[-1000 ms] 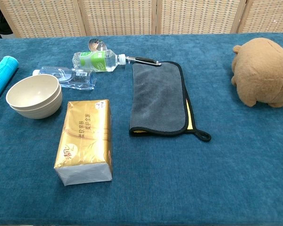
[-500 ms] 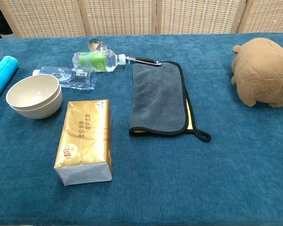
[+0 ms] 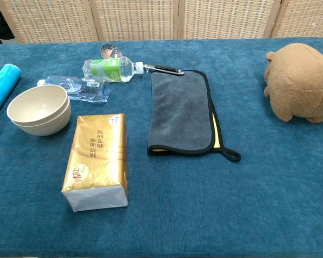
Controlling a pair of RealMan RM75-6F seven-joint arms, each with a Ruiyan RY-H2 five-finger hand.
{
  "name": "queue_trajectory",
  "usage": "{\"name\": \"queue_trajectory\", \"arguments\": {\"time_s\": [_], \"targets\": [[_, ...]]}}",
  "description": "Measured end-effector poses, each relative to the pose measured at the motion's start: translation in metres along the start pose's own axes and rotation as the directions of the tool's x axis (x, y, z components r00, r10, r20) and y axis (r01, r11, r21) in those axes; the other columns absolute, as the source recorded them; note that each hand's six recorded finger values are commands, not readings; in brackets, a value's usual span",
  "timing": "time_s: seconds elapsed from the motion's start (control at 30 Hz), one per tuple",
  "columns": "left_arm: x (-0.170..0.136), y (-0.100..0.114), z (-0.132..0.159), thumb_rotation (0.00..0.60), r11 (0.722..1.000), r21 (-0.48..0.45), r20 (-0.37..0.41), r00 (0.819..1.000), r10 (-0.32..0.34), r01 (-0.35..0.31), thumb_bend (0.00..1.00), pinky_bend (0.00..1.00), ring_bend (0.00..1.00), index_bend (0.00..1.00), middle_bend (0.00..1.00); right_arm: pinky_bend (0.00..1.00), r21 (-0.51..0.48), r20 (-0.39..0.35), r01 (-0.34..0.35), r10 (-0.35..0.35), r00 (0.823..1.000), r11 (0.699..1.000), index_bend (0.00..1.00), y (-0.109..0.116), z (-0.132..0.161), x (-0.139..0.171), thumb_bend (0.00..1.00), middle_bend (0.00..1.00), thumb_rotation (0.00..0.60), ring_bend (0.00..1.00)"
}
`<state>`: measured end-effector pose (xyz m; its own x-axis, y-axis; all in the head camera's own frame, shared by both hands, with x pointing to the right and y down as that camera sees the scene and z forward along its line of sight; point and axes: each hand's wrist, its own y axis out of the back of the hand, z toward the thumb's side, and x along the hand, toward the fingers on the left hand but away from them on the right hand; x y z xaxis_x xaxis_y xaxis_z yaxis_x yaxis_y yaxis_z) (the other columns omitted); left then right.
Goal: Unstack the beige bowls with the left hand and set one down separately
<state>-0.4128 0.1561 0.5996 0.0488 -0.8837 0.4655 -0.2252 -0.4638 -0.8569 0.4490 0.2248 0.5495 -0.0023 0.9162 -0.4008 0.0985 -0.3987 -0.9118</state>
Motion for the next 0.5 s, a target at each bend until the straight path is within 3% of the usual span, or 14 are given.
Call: {"name": "queue_trajectory", "arguments": {"time_s": [0.2,0.5], "targets": [[0.030,0.000,0.015,0.600,0.997,0.070,0.013,0.999,-0.037,0.036,0.33,0.00,0.00,0.46,0.03,0.05,-0.001,-0.006,-0.006,0.006,1.000,1.000,0.08,-0.002,0.002,0.000,0.10,0.00,0.600,0.00],[0.048,-0.015,0.051,0.596,0.999,0.026,0.085,0.995,-0.048,0.046,0.33,0.00,0.00,0.46,0.03,0.05,-0.004,-0.002,-0.003,0.003,1.000,1.000,0.08,0.000,0.001,0.000,0.10,0.00,0.600,0.00]]}}
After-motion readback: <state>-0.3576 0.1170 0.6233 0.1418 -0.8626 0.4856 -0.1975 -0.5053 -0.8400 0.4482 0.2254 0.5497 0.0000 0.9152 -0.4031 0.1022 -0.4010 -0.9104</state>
